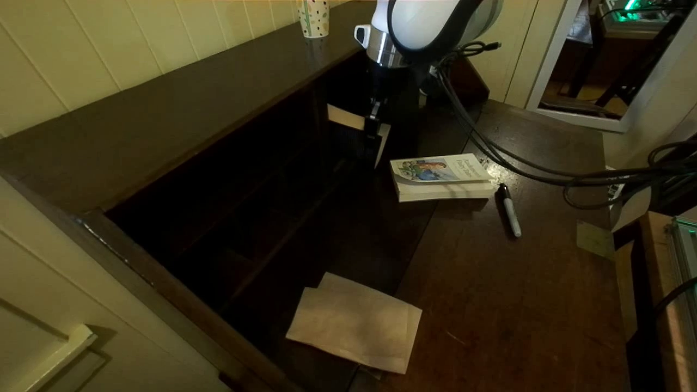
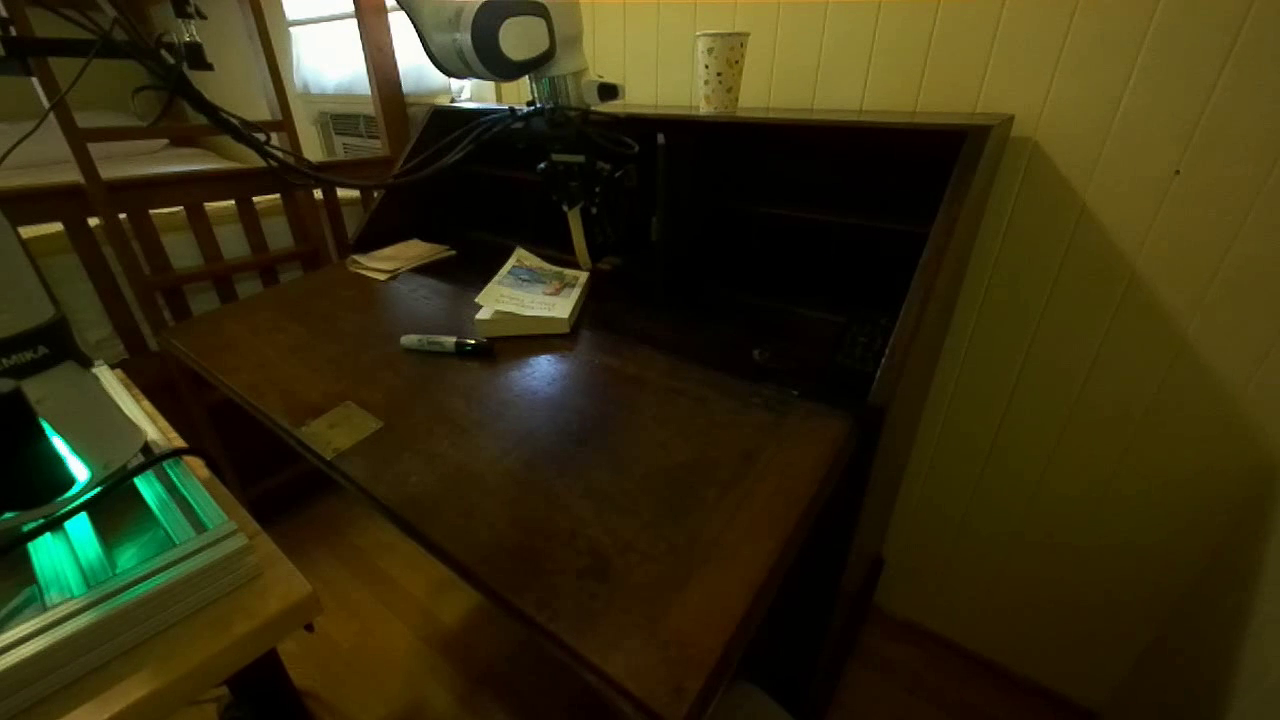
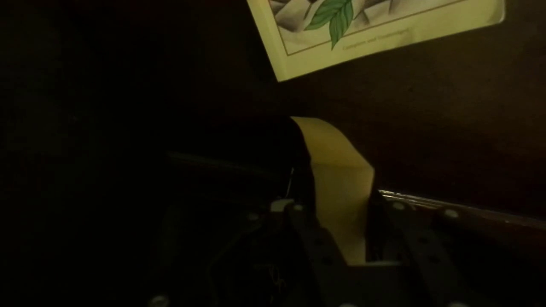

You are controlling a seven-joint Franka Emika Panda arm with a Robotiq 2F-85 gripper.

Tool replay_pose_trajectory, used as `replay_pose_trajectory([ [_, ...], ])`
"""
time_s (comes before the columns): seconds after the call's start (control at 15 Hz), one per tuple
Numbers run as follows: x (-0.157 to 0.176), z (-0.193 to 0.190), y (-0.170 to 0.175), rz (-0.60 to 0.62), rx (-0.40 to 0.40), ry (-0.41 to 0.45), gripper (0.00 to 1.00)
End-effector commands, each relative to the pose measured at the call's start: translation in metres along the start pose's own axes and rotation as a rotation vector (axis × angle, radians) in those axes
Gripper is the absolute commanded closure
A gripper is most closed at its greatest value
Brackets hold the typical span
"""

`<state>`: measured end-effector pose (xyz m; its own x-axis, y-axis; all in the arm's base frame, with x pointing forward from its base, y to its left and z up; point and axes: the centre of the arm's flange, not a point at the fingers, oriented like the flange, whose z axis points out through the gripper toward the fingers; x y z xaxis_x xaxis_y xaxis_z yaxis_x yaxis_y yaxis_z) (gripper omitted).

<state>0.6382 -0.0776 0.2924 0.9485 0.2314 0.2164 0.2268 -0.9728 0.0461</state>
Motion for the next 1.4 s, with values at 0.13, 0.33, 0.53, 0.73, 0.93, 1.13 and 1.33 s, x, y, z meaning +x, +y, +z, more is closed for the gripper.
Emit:
replay_pose_trajectory([
  [0.13,0.016,0.011,0.002,-0.028,-0.003,0.048,0.93],
  [0.33,0.019,0.013,0.002,-0.032,0.002,0.055,0.93],
  [0.53,0.025,0.013,0.004,-0.035,-0.006,0.070,0.93],
  [0.73,0.028,0.015,0.000,-0.036,0.004,0.092,0.93],
  [0.93,0.029,0.020,-0.002,-0.034,0.010,0.104,0.93],
  [1.13,0.030,0.020,-0.002,-0.030,0.015,0.111,0.93],
  [1.33,0.032,0.020,0.000,-0.016,0.022,0.119,0.93],
])
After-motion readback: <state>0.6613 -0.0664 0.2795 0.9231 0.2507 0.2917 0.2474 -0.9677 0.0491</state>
